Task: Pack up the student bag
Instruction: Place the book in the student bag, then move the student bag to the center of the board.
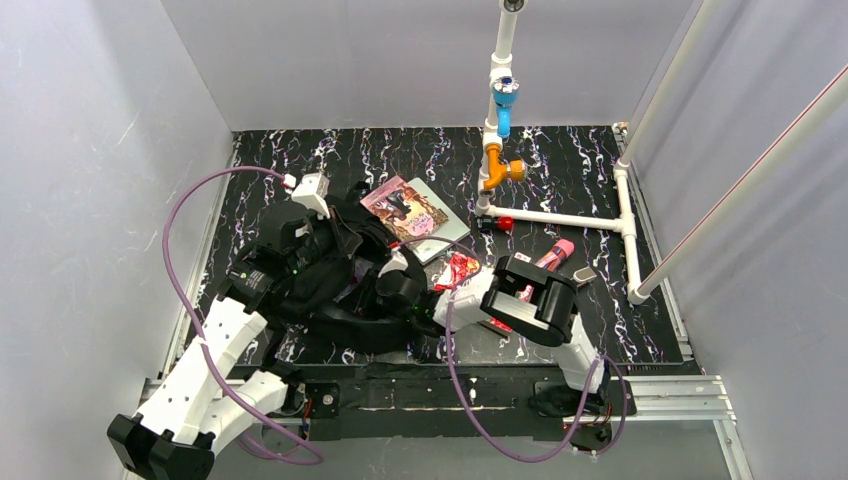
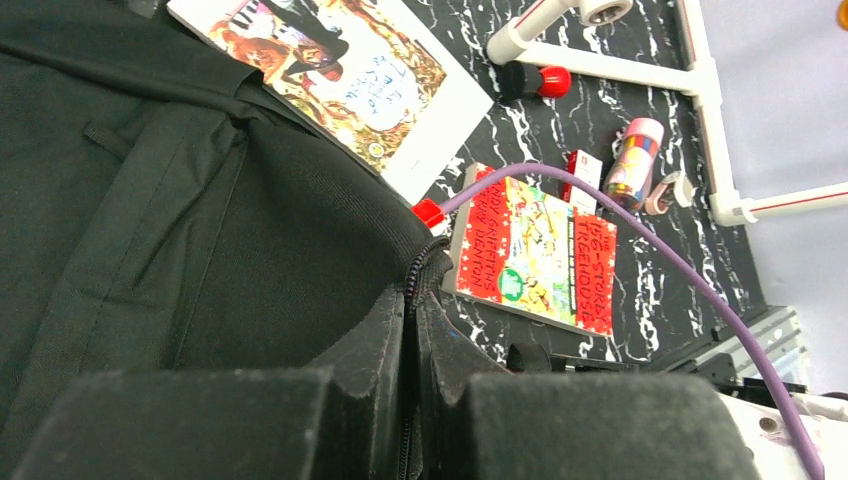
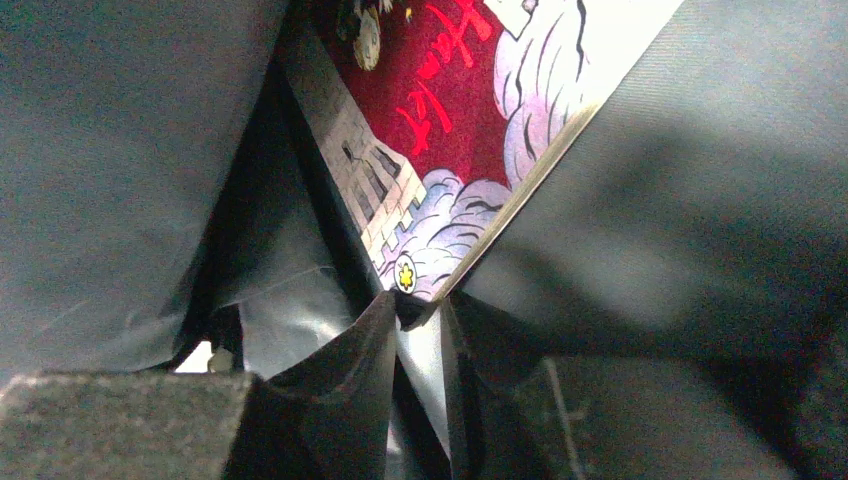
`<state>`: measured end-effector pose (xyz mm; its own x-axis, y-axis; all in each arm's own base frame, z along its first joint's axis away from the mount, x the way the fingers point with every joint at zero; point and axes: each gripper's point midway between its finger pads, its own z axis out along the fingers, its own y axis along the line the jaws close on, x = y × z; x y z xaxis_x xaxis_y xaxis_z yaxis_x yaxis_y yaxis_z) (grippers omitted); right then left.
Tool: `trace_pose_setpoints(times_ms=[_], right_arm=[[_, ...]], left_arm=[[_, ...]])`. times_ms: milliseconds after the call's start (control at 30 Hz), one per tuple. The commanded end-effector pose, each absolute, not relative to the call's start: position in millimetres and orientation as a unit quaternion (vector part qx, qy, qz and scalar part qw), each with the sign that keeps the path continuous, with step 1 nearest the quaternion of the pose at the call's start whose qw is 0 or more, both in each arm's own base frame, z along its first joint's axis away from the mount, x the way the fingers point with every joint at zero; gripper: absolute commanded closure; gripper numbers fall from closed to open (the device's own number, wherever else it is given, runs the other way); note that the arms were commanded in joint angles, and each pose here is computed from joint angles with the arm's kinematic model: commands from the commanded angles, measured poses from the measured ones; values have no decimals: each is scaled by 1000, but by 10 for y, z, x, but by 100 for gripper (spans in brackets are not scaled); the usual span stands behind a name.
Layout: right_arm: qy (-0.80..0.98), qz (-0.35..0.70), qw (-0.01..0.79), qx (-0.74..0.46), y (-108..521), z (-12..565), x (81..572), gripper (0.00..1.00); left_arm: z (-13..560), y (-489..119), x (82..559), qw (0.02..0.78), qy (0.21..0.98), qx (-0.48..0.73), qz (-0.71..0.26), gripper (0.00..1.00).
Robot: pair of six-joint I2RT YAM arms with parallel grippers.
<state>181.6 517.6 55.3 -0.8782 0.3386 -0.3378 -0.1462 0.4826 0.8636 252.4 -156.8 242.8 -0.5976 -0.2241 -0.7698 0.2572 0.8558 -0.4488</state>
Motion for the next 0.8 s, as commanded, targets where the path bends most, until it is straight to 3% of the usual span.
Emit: trace_pose_setpoints(times_ms=[0,100,300,400,767], right_arm=[[821,501,273,-20,5410,633,1961,69],[826,479,292,-63,5341,602,1944,63],[867,385,277,-153,4898,531,1774,19],[868,359,276,-205,4603,493,1640,6],[851,292,326,-291,3803,1247,1587,2]], left_arm=[[2599,-1464,2555,483,841,26,-243,100],[2531,-1383,2553,478,851,43,-211,100],[2440,-1105,2617,492,859,61,-123,100],[2397,-1050,2645,500,857,61,-107,100],[2071,-1135,2550,460,877,43,-135,100]])
